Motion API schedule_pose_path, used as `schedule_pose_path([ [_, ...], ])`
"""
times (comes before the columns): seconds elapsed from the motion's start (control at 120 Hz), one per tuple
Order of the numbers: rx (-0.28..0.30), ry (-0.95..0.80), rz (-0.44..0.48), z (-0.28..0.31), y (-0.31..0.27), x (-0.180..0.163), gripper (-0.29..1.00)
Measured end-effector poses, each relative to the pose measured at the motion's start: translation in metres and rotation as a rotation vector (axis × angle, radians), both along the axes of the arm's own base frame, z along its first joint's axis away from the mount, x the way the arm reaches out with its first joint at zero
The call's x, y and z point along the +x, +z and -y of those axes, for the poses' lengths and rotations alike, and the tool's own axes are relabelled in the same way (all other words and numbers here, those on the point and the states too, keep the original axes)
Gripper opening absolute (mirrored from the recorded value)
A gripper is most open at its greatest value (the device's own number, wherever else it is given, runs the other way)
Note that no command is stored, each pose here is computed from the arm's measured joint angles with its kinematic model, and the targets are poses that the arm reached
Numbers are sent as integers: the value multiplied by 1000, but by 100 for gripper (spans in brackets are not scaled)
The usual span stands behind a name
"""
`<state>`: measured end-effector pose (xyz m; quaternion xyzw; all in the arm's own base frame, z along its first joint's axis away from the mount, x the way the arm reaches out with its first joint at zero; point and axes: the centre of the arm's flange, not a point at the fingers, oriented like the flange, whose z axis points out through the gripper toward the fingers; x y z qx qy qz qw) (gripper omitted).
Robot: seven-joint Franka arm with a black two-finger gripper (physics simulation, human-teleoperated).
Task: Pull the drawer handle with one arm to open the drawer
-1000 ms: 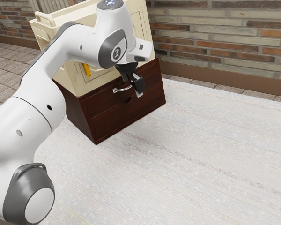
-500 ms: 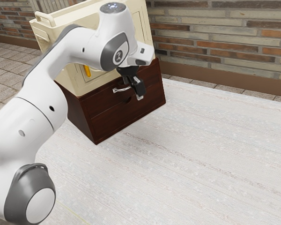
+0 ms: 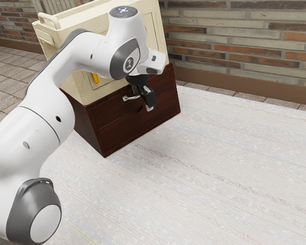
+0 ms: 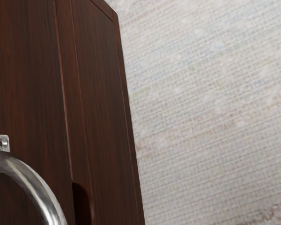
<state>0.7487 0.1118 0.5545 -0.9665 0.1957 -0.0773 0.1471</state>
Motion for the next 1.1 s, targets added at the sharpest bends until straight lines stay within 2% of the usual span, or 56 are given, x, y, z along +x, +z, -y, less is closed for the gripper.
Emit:
schedule_pose_path([
  [0.283, -4, -8, -18, 5, -10, 2, 71],
  [0.692, -40, -14, -21, 31, -11, 4, 70],
  [0.783, -37, -13, -26, 36, -11, 4, 63],
  [0.908, -39, -12, -33, 44, -9, 2, 61],
  [0.992, -48, -11, -32, 50, -4, 0, 53],
  [1.1, -64, -17, -23, 61, 6, -3, 55],
])
